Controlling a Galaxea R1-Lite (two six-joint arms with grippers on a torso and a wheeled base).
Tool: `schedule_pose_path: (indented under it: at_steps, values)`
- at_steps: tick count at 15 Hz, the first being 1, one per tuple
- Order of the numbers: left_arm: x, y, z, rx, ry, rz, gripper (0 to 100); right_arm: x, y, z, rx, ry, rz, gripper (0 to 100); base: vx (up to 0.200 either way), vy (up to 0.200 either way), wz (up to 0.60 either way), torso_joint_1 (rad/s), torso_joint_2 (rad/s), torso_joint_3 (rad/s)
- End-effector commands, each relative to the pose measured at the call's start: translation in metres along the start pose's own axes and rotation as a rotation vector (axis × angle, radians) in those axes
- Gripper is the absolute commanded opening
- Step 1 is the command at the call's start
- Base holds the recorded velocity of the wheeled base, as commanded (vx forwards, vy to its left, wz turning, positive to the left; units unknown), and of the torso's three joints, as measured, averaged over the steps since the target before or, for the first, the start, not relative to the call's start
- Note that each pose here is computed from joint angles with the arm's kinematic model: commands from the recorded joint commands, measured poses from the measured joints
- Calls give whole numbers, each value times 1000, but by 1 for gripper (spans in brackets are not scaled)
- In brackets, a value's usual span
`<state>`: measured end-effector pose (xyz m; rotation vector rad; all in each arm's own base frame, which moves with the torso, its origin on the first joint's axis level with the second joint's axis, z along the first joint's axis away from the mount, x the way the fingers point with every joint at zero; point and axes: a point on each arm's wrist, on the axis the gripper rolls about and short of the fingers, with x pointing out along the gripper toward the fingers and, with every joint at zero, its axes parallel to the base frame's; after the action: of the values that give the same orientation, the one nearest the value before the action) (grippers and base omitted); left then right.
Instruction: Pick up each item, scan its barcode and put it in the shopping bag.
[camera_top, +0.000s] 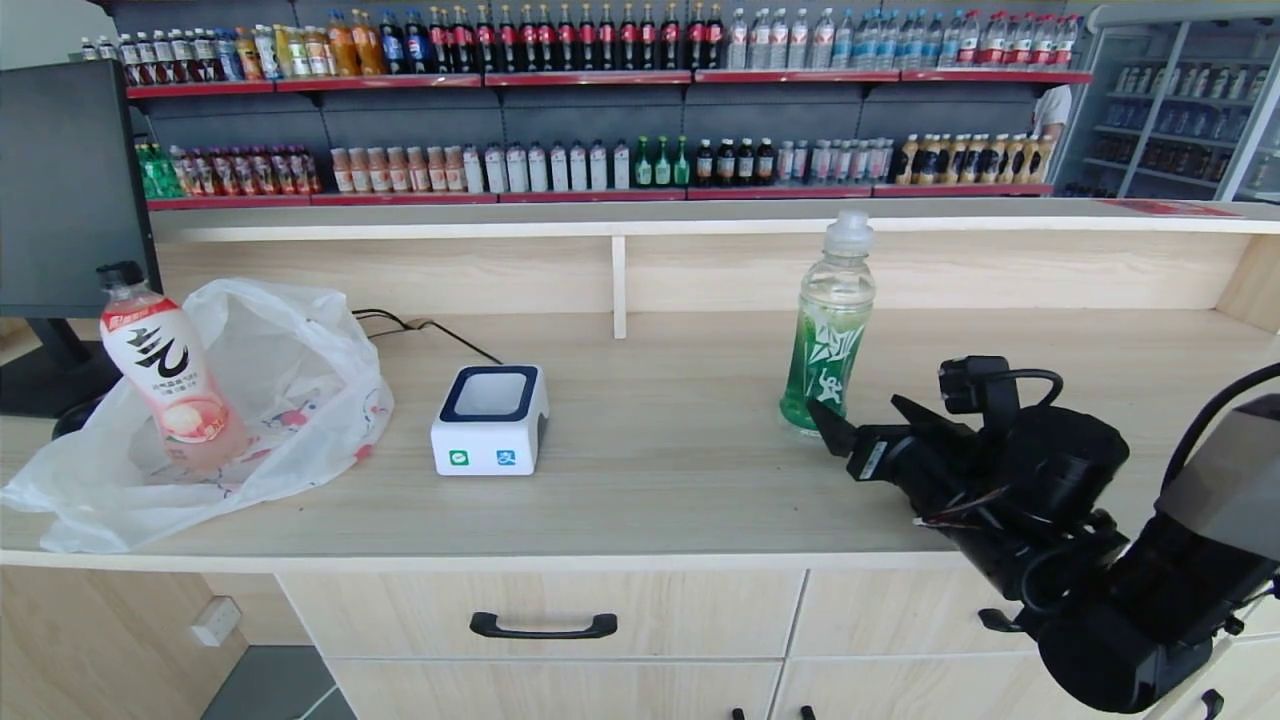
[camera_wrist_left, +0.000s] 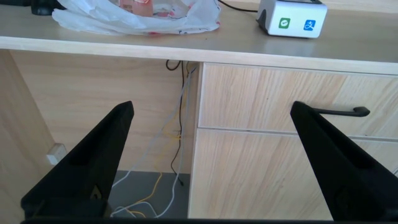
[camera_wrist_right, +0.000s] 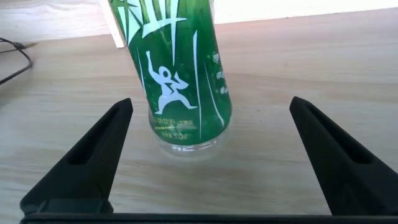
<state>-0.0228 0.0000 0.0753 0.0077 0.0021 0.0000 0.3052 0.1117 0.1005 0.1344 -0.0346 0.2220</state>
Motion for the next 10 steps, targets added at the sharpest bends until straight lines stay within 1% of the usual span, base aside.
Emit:
schedule_pose_path:
  at_steps: [1,7,10]
  values:
    - [0,0,0,0,-1,0,100,0,19,-5,3,8,56,100,0,0,0,0,0,0]
    - [0,0,0,0,-1,0,100,15,19,-23,-1,36,50,100,0,0,0,0,0,0]
    - [0,0,0,-2,-1,0,100,19,4,-24,4,34,-12,100,0,0,0,0,0,0]
